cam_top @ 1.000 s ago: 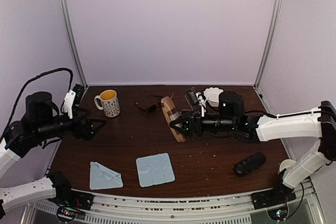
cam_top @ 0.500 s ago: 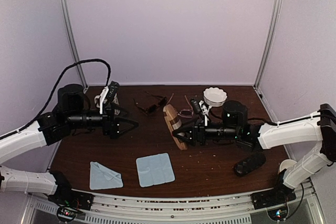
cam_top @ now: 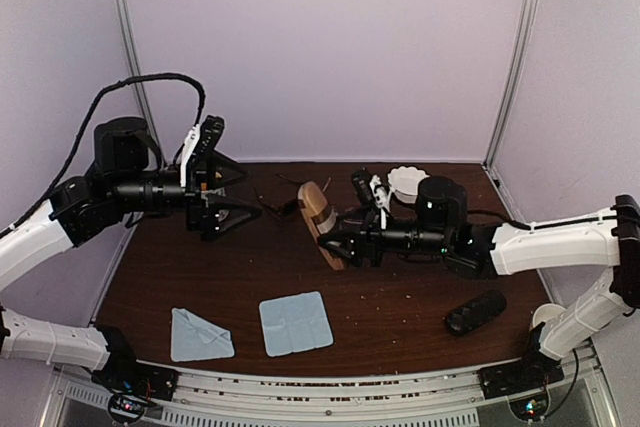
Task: Organize the sunglasses
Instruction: Open the sunglasses case.
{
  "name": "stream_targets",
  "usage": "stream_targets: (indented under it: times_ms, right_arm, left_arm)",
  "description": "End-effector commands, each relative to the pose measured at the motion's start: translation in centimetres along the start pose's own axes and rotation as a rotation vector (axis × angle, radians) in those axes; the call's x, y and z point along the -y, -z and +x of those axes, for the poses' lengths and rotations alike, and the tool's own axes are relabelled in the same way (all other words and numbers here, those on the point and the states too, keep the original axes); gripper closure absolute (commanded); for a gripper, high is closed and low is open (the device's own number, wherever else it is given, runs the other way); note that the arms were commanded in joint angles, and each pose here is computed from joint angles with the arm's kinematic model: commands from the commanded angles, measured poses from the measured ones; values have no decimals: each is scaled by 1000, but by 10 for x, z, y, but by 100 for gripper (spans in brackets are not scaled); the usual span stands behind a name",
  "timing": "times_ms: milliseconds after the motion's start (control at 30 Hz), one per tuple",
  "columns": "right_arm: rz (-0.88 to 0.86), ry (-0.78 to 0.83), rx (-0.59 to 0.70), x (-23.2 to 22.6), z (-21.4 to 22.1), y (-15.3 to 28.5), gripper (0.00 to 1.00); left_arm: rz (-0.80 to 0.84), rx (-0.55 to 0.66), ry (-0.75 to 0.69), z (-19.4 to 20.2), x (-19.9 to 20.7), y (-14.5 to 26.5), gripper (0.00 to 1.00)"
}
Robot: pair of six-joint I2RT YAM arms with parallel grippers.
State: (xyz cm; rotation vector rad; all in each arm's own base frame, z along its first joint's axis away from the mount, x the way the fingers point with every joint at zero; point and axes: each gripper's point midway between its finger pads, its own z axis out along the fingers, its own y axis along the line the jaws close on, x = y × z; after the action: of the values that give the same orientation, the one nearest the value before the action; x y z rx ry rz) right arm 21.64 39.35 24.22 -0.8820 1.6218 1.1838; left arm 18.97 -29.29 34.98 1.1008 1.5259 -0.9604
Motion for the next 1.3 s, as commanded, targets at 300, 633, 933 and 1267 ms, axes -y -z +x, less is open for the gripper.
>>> stream_targets:
  times_ms: [300, 633, 933, 1267]
  right_arm:
    - [-96, 388, 77, -41, -137, -15, 79]
    - [-380, 335, 195, -94, -125, 13, 82]
    - [-490, 332, 172, -123, -113, -8, 82]
    - [-447, 315, 142, -116, -110, -30, 82]
  left_arm:
    - [-206, 185, -302, -38, -11, 40, 2]
    - [-36, 219, -291, -34, 13, 33, 2]
    - [187, 217, -188, -29, 32, 12, 2]
    - [271, 252, -139, -33, 43, 13, 10]
